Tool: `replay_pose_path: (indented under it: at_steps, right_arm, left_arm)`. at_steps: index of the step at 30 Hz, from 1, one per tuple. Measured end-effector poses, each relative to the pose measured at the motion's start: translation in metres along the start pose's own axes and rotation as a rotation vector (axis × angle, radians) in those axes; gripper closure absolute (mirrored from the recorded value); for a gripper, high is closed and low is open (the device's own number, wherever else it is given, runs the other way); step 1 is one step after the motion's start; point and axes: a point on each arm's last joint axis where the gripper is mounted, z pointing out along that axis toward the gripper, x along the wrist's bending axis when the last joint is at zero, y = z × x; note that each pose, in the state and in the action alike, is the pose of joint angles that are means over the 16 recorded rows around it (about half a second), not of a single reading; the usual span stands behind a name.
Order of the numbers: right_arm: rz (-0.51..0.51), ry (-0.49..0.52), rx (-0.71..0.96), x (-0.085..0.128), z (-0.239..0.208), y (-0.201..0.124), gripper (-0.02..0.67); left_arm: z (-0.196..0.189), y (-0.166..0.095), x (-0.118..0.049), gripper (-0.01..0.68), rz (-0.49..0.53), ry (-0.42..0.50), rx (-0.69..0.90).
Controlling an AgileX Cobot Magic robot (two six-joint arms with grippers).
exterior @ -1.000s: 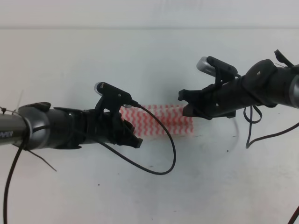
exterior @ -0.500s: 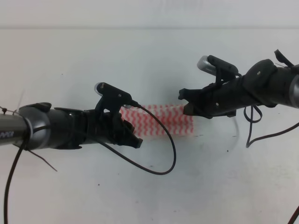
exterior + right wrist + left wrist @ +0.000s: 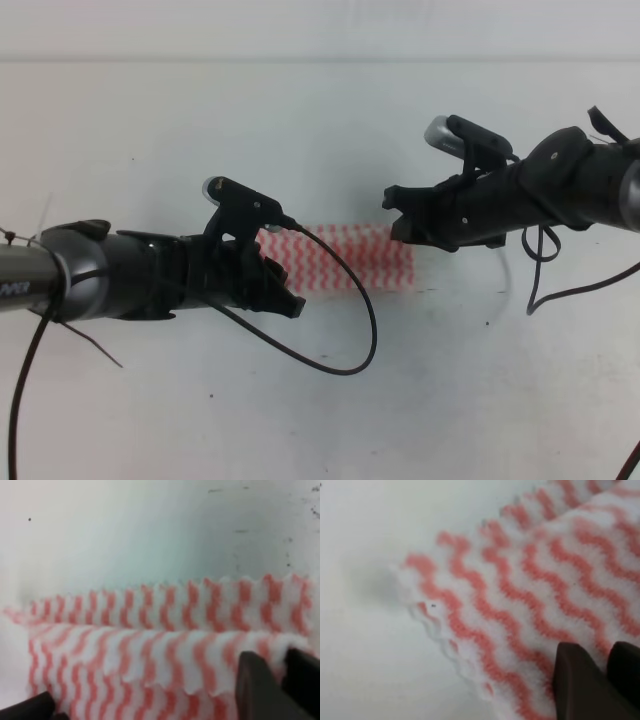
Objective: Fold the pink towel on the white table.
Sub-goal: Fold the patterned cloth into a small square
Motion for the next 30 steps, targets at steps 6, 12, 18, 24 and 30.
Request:
replay_pose_path:
  at_steps: [6,12,18,24,30]
  right_arm:
    - [0.014,0.002,-0.015,0.0,0.0,0.001,0.456]
    - [0.015,0.0,-0.04,0.0,0.0,0.004,0.417]
    - [-0.007,0.005,-0.056,0.002,-0.001,0.007,0.412]
    - [-0.049,0.028,-0.05,0.01,-0.005,0.013,0.421]
    - [-0.087,0.059,-0.019,0.02,-0.01,0.018,0.442]
  left_arm:
    - [0.0,0.0,0.0,0.546,0.001,0.0,0.0]
    - [0.0,0.0,0.0,0.548,0.001,0.0,0.0]
    - [-0.001,0.001,0.0,0.549,0.006,0.0,-0.003]
    - [-0.011,0.009,-0.001,0.551,0.017,-0.008,-0.041]
    - [-0.03,0.026,-0.001,0.551,0.036,-0.001,-0.111]
